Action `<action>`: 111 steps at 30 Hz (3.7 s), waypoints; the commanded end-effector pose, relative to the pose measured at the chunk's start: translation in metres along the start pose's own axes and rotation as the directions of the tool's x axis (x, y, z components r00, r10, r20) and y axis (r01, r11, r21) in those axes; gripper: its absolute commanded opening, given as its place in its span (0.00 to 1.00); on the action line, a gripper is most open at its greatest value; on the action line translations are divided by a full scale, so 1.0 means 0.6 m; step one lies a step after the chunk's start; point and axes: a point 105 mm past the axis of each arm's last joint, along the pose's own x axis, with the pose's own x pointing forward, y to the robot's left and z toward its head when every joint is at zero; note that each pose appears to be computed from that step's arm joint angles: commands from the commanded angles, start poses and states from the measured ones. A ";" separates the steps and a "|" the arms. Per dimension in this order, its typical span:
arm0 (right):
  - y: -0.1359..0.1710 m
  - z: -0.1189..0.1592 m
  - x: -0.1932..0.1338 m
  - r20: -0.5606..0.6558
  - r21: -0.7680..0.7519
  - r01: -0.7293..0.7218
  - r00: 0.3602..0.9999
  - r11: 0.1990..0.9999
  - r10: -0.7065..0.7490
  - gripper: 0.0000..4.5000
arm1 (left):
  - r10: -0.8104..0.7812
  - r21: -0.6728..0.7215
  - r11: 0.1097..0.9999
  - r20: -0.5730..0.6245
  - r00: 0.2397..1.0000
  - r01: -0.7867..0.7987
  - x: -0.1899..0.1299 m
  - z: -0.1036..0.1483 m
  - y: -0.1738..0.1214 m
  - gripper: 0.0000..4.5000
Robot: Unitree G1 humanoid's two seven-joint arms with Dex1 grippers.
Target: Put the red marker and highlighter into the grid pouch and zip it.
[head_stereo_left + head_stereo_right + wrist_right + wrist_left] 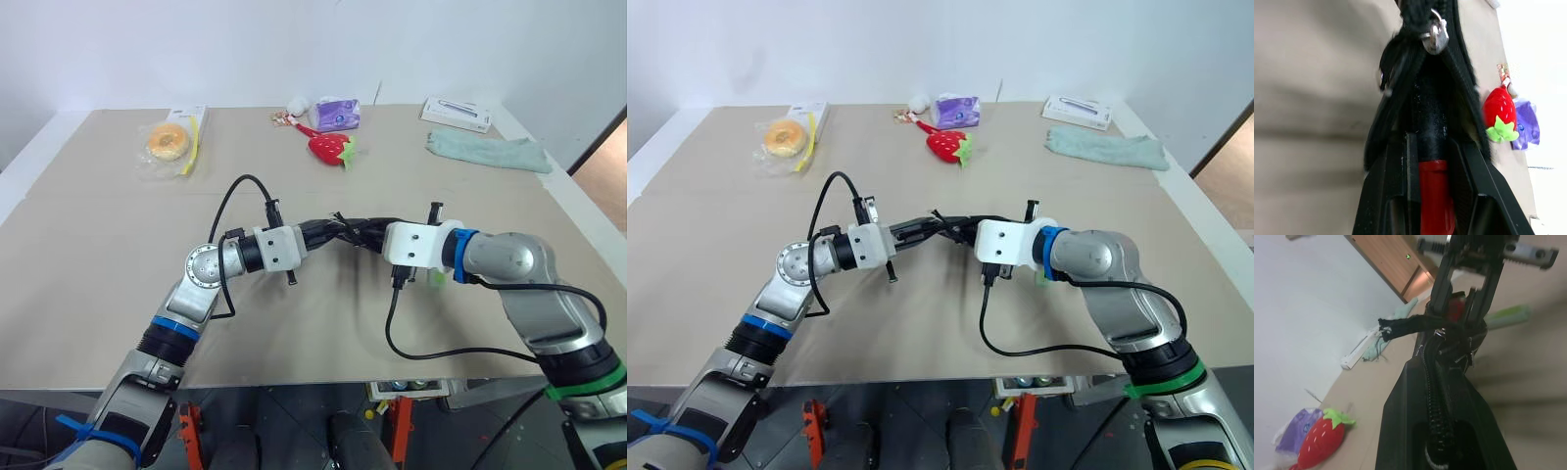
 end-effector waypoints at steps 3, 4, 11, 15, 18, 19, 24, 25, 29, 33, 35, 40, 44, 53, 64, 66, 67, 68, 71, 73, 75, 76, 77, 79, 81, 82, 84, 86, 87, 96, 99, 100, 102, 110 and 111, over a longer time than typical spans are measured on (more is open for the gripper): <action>-0.005 0.017 0.006 0.048 -0.034 0.027 0.999 0.999 -0.026 0.11 | 0.019 0.005 1.000 0.074 0.997 -0.020 0.010 0.032 0.006 0.00; -0.004 0.016 0.006 0.048 -0.034 0.026 0.999 0.999 -0.025 0.11 | 0.024 -0.002 1.000 0.075 0.997 -0.024 0.010 0.032 0.006 0.00; -0.009 0.027 -0.017 0.055 -0.021 -0.009 0.998 1.000 0.010 0.55 | 0.017 -0.003 1.000 0.026 1.000 -0.017 0.003 0.015 0.002 0.00; -0.019 0.034 -0.041 0.047 -0.012 -0.032 0.998 0.999 0.033 0.97 | 0.022 0.013 1.000 -0.017 1.000 -0.022 -0.001 0.002 0.003 0.00; -0.024 0.030 -0.078 0.024 0.046 -0.081 0.996 0.996 0.080 0.99 | 0.031 0.019 0.999 -0.045 0.999 -0.031 -0.006 -0.007 0.008 0.00; -0.026 0.028 -0.085 0.021 0.060 -0.084 0.996 0.995 0.083 0.99 | 0.034 0.021 0.999 -0.056 0.998 -0.032 -0.008 -0.011 0.009 0.00; -0.052 0.029 -0.134 0.067 0.273 -0.054 0.997 0.960 0.037 0.99 | 0.043 0.023 0.999 -0.060 0.997 -0.041 -0.011 -0.014 0.011 0.00; -0.060 0.022 -0.142 0.052 0.313 -0.024 0.999 0.950 0.008 0.99 | 0.046 0.024 0.999 -0.064 0.997 -0.044 -0.012 -0.015 0.012 0.00; -0.072 -0.044 -0.159 -0.136 0.437 0.125 0.988 0.891 -0.072 0.99 | 0.075 0.015 0.997 -0.079 0.994 -0.074 -0.016 -0.021 0.020 0.00; -0.074 -0.095 -0.157 -0.290 0.617 0.315 0.943 0.721 -0.163 0.99 | 0.091 0.015 0.996 -0.098 0.991 -0.090 -0.021 -0.027 0.024 0.00; -0.065 -0.113 -0.153 -0.376 0.703 0.404 0.910 0.585 -0.177 0.99 | 0.105 0.013 0.994 -0.111 0.988 -0.104 -0.024 -0.031 0.028 0.00; -0.004 -0.123 -0.124 -0.510 0.762 0.506 0.854 0.404 -0.105 0.99 | 0.119 0.008 0.993 -0.119 0.986 -0.119 -0.027 -0.032 0.034 0.00; 0.028 -0.135 -0.117 -0.578 0.739 0.561 0.812 0.374 -0.077 0.99 | 0.116 0.005 0.993 -0.115 0.987 -0.117 -0.027 -0.030 0.033 0.00; 0.078 -0.163 -0.102 -0.645 0.697 0.599 0.764 0.394 -0.022 0.99 | 0.105 0.001 0.994 -0.101 0.989 -0.106 -0.023 -0.027 0.030 0.00; 0.050 -0.178 -0.109 -0.634 0.680 0.615 0.766 0.399 -0.101 0.22 | 0.104 0.005 0.995 -0.088 0.991 -0.104 -0.021 -0.021 0.031 0.00; 0.010 -0.157 -0.112 -0.550 0.675 0.580 0.808 0.457 -0.212 0.22 | 0.103 0.005 0.995 -0.085 0.991 -0.103 -0.020 -0.021 0.030 0.00; -0.018 -0.136 -0.116 -0.464 0.642 0.541 0.838 0.543 -0.287 0.22 | 0.101 0.006 0.995 -0.082 0.992 -0.100 -0.019 -0.020 0.030 0.00; -0.034 -0.120 -0.120 -0.402 0.608 0.513 0.857 0.606 -0.323 0.22 | 0.099 0.007 0.995 -0.081 0.992 -0.099 -0.018 -0.019 0.029 0.00; -0.069 -0.042 -0.137 -0.104 0.463 0.350 0.934 0.814 -0.343 0.22 | 0.084 0.014 0.996 -0.077 0.993 -0.083 -0.018 -0.018 0.026 0.00; -0.076 -0.009 -0.151 0.010 0.366 0.248 0.963 0.897 -0.271 0.22 | 0.073 0.020 0.997 -0.079 0.994 -0.072 -0.019 -0.020 0.023 0.00; -0.079 -0.006 -0.154 0.010 0.249 0.200 0.978 0.948 -0.209 0.22 | 0.071 0.022 0.997 -0.078 0.994 -0.069 -0.019 -0.020 0.023 0.00; -0.080 -0.007 -0.154 -0.002 0.176 0.169 0.985 0.970 -0.172 0.22 | 0.070 0.025 0.997 -0.076 0.995 -0.068 -0.018 -0.020 0.024 0.00; -0.079 -0.006 -0.153 -0.012 0.109 0.134 0.991 0.985 -0.133 0.22 | 0.068 0.029 0.997 -0.075 0.995 -0.066 -0.018 -0.019 0.024 0.00; -0.079 0.002 -0.148 -0.022 0.004 0.066 0.998 0.998 -0.066 0.22 | 0.067 0.034 0.997 -0.072 0.995 -0.064 -0.017 -0.018 0.024 0.00; -0.076 0.007 -0.140 -0.029 -0.066 0.010 1.000 0.998 -0.012 0.22 | 0.067 0.035 0.997 -0.071 0.995 -0.064 -0.016 -0.017 0.025 0.00; -0.074 0.010 -0.135 -0.026 -0.084 -0.008 1.000 0.996 0.006 0.22 | 0.066 0.035 0.997 -0.070 0.995 -0.064 -0.016 -0.017 0.024 0.00; -0.072 0.013 -0.125 -0.029 -0.124 -0.040 0.999 0.991 0.037 0.22 | 0.065 0.035 0.997 -0.068 0.996 -0.063 -0.015 -0.016 0.022 0.00; -0.072 0.008 -0.118 -0.048 -0.160 -0.064 0.997 0.985 0.057 0.22 | 0.064 0.034 0.998 -0.068 0.996 -0.062 -0.015 -0.016 0.021 0.00; -0.073 0.005 -0.116 -0.057 -0.172 -0.073 0.996 0.982 0.064 0.22 | 0.063 0.034 0.998 -0.067 0.996 -0.061 -0.015 -0.016 0.021 0.00; -0.077 0.001 -0.077 -0.092 -0.291 -0.136 0.989 0.947 0.113 0.22 | 0.055 0.029 0.998 -0.053 0.997 -0.054 -0.012 -0.010 0.016 0.00; -0.073 0.020 -0.060 -0.054 -0.296 -0.138 0.990 0.945 0.128 0.22 | 0.055 0.028 0.998 -0.052 0.997 -0.053 -0.011 -0.009 0.016 0.00; -0.071 0.025 -0.056 -0.047 -0.297 -0.140 0.990 0.945 0.132 0.22 | 0.054 0.028 0.998 -0.052 0.997 -0.053 -0.010 -0.009 0.016 0.00; -0.068 0.029 -0.050 -0.043 -0.295 -0.144 0.990 0.945 0.137 0.22 | 0.055 0.027 0.998 -0.051 0.997 -0.054 -0.010 -0.009 0.016 0.00; -0.061 0.028 -0.041 -0.048 -0.247 -0.133 0.991 0.960 0.125 0.33 | 0.067 0.014 0.998 -0.049 0.997 -0.067 -0.009 -0.009 0.013 0.00; -0.061 0.026 -0.044 -0.054 -0.236 -0.137 0.990 0.962 0.127 0.45 | 0.068 0.013 0.998 -0.049 0.996 -0.067 -0.008 -0.009 0.013 0.00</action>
